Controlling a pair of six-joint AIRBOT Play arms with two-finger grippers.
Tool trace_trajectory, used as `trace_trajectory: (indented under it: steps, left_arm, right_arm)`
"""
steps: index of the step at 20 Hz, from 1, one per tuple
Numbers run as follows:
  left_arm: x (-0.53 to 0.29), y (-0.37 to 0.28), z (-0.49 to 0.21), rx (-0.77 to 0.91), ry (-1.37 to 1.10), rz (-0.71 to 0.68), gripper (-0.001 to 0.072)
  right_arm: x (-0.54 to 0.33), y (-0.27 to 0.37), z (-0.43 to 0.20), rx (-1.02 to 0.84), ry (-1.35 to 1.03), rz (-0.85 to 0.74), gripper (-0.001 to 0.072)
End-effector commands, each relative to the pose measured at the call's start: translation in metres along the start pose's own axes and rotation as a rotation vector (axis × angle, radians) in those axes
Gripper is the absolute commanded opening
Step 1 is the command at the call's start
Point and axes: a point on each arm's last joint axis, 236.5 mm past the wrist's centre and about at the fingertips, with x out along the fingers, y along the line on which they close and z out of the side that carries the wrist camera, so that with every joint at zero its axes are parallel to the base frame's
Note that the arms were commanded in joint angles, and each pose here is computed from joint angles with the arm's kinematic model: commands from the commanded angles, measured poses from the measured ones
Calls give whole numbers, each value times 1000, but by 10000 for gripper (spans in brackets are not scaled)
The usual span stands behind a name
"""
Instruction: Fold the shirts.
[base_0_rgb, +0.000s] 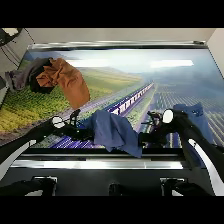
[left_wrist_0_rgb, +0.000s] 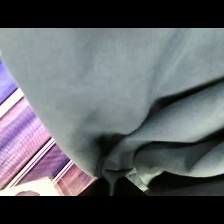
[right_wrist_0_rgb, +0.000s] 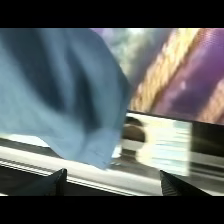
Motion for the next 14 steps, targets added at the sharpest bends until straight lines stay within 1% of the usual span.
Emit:
trace_trajectory:
  steps: [1,4,7,9,11,12,13,14]
  left_arm:
    - [-1,-1,-1,19,0,1,24]
    - [-3,-2,-2,29,1,-2,24]
    - [-5,-4,-1,35,-8,-5,24]
    - [-7,-6,0,39,-13,-8,24]
    - [-10,-8,1,44,-22,-12,24]
    - [-11,-10,2,47,-27,-14,24]
    - [-13,-11,2,51,-32,-16,24]
    - [-15,-11,3,56,-36,-15,24]
  right_arm:
    - [28,16,-5,53,-8,123,698]
    - [47,6,-21,88,33,113,694]
    - [55,6,-23,118,24,130,690]
    - [54,15,-10,146,-26,176,652]
    - [50,30,4,189,-79,246,433]
    - [48,34,10,215,-99,270,227]
    - [47,37,13,228,-109,283,38]
    - [46,37,17,226,-126,284,44]
